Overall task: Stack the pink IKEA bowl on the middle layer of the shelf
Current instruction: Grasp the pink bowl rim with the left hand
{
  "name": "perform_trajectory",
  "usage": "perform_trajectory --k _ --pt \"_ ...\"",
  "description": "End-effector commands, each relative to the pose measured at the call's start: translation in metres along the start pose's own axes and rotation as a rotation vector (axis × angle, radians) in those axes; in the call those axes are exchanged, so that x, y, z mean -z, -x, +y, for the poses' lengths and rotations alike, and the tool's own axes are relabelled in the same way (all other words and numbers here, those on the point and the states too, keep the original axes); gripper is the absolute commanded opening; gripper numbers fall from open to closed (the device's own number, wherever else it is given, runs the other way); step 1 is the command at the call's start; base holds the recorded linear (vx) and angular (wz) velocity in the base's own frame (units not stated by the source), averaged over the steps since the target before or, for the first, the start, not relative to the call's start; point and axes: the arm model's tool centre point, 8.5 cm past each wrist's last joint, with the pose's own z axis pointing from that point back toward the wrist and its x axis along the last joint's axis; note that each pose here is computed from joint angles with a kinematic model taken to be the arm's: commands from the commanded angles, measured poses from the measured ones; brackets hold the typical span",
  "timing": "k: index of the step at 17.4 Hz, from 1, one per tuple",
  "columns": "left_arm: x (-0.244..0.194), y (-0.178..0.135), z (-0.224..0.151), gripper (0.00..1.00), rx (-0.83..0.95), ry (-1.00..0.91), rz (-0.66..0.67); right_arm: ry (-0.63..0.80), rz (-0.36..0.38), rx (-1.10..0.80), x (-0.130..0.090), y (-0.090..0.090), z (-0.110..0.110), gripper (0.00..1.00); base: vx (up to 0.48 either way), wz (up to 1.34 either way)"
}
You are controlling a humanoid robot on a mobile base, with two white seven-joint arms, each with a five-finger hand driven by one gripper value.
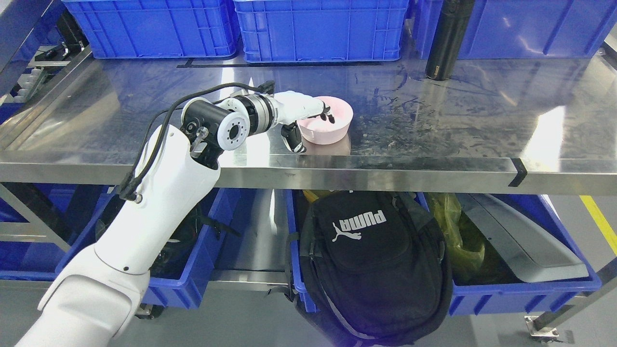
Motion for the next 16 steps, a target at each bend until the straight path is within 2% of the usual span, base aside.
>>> perform_trajectory --k 1,5,7,10,12,14,16 --pt "0.016 0.017 -0.014 0.63 -0.009 0.059 0.022 0.016 0.008 -0.002 0.000 0.010 -0.010 1.00 0.000 0.00" --pt "0.029 0.010 -0.016 0.52 -0.001 0.075 -0.024 0.016 0.008 -0.002 0.000 0.010 -0.010 1.00 0.000 0.00" --pt "0.034 0.007 -0.016 0.42 0.007 0.078 -0.040 0.016 0.008 -0.002 0.000 0.010 -0.010 1.00 0.000 0.00" --pt "0.031 0.011 -0.007 0.15 0.012 0.041 -0.086 0.016 0.008 -0.002 0.000 0.010 -0.010 1.00 0.000 0.00" --pt "0.025 0.019 -0.003 0.06 0.025 0.019 -0.105 0.016 0.008 -0.002 0.000 0.010 -0.010 1.00 0.000 0.00" --pt "0.018 0.029 0.002 0.01 0.032 -0.010 -0.116 0.016 0.008 -0.002 0.000 0.010 -0.010 1.00 0.000 0.00" --pt "0.011 0.038 0.005 0.00 0.029 -0.035 -0.114 0.016 0.008 -0.002 0.000 0.010 -0.010 1.00 0.000 0.00"
